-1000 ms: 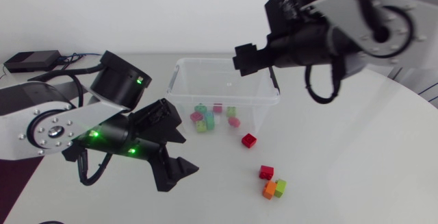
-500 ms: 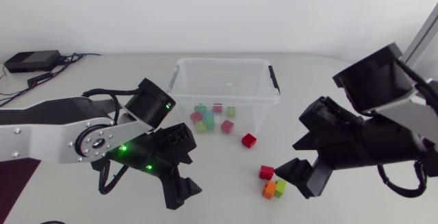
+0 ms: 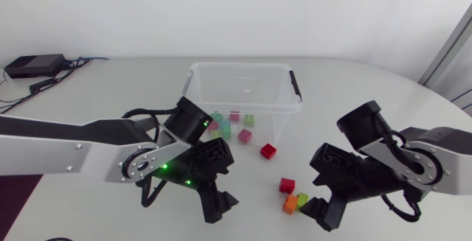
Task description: Pick up the duplo bricks and place them in the container
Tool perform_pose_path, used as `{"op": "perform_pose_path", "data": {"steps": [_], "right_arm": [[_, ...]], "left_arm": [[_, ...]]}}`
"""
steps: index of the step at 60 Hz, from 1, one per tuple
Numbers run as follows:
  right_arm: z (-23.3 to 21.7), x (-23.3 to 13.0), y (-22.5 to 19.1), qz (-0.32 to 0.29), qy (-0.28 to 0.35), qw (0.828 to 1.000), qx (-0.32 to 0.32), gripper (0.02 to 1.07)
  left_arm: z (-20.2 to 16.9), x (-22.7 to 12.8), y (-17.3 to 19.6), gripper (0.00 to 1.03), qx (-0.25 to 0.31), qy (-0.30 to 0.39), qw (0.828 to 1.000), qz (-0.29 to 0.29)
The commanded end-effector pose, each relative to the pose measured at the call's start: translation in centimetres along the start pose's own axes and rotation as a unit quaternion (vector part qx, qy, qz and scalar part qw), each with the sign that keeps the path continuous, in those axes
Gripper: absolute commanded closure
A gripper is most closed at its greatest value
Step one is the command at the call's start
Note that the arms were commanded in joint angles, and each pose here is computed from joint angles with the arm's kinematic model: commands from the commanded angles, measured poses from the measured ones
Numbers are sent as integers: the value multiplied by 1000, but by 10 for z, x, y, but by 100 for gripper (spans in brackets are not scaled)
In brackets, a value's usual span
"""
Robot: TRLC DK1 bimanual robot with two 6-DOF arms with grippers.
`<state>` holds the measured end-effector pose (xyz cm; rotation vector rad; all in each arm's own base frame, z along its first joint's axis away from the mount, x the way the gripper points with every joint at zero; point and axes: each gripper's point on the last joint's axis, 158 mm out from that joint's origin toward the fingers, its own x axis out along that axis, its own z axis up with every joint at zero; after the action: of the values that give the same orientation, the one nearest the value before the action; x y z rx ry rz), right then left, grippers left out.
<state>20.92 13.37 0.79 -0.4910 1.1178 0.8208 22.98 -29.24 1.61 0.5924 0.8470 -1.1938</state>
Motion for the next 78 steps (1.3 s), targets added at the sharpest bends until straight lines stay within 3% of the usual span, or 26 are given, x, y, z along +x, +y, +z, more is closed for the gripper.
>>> {"op": "perform_pose_path", "data": {"steps": [1,12,17,20,21,23,24,26,55,65,78], "right_arm": [[-15,14,4,15,25,1000,-11,8],[-18,32,1,22,35,999,-18,20],[-18,36,2,28,34,999,-22,35],[-20,39,3,31,36,999,-24,49],[-21,40,3,32,35,999,-25,60],[-21,40,3,32,34,999,-25,66],[-23,40,2,32,36,999,-25,75],[-24,39,1,31,36,999,-21,78],[-27,-33,9,19,-36,999,7,81],[-14,-65,2,-5,-98,995,21,81],[7,-115,-16,-51,-180,981,45,81]], "left_arm": [[10,5,0,11,7,-5,1000,-4],[16,6,3,11,23,-18,1000,2],[21,7,5,10,38,-25,999,6],[26,7,7,10,53,-35,998,11],[30,8,8,10,62,-42,997,14],[31,8,8,10,67,-43,997,13],[34,10,9,10,78,-44,996,14],[37,12,10,10,88,-45,995,14],[71,57,-14,11,161,0,986,-51],[88,68,-19,12,172,9,983,-64],[83,86,-27,13,170,62,979,-98]]}}
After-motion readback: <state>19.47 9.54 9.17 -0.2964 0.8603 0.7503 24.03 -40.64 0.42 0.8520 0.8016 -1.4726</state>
